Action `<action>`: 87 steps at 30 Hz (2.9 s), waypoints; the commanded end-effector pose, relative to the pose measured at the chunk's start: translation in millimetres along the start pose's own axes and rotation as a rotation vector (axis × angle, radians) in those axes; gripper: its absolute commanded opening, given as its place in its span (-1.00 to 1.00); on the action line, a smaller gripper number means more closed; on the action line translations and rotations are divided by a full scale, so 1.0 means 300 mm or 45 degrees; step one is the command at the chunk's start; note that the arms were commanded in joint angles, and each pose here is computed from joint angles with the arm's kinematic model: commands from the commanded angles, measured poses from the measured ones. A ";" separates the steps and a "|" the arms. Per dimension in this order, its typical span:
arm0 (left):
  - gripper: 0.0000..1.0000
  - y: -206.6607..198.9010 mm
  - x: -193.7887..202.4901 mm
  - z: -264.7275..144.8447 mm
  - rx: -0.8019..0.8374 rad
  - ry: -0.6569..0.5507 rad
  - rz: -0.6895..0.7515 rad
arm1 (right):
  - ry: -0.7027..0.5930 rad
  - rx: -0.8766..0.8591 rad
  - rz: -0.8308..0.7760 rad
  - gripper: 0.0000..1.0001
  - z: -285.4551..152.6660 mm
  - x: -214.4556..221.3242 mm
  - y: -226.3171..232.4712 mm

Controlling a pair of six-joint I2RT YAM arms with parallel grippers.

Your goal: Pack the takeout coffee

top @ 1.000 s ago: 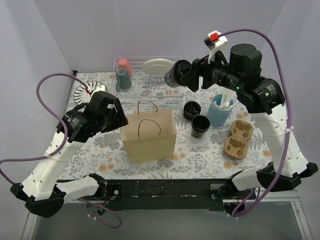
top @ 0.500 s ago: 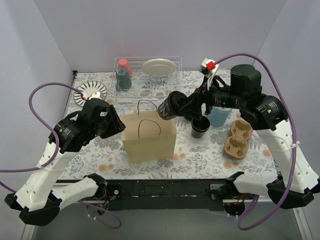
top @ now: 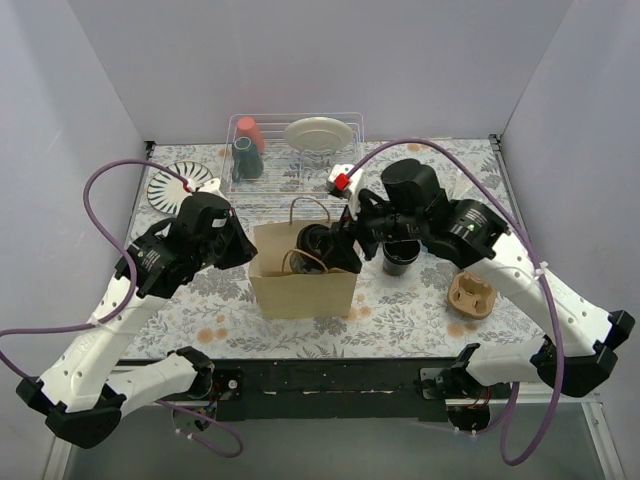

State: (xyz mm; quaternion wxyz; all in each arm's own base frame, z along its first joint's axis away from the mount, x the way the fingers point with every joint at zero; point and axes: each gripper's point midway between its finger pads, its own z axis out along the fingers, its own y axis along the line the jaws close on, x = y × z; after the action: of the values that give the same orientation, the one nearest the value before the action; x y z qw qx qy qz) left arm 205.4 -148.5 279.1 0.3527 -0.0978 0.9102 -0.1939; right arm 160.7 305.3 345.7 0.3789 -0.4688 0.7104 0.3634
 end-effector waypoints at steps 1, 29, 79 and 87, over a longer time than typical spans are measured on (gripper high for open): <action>-1.00 -0.109 -0.059 -0.053 0.276 -0.133 0.129 | -0.024 0.133 -0.178 0.04 0.022 -0.061 -0.046; 0.07 0.043 0.085 -0.143 0.168 -0.014 -0.029 | 0.198 0.228 -0.459 -0.02 0.170 0.237 0.087; -1.00 -0.057 0.149 -0.067 0.623 -0.170 0.438 | 0.261 0.476 -0.885 -0.02 0.231 0.367 -0.037; -1.00 -0.042 0.181 -0.033 0.579 -0.079 0.476 | 0.301 0.458 -0.915 -0.02 0.238 0.413 -0.102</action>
State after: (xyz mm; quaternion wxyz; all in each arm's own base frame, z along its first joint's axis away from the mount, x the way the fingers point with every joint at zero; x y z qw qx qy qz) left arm 164.2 -172.4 251.2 0.4279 0.1280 0.8361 -0.3186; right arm 160.4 309.4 189.9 0.4497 -0.6586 0.6032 0.0124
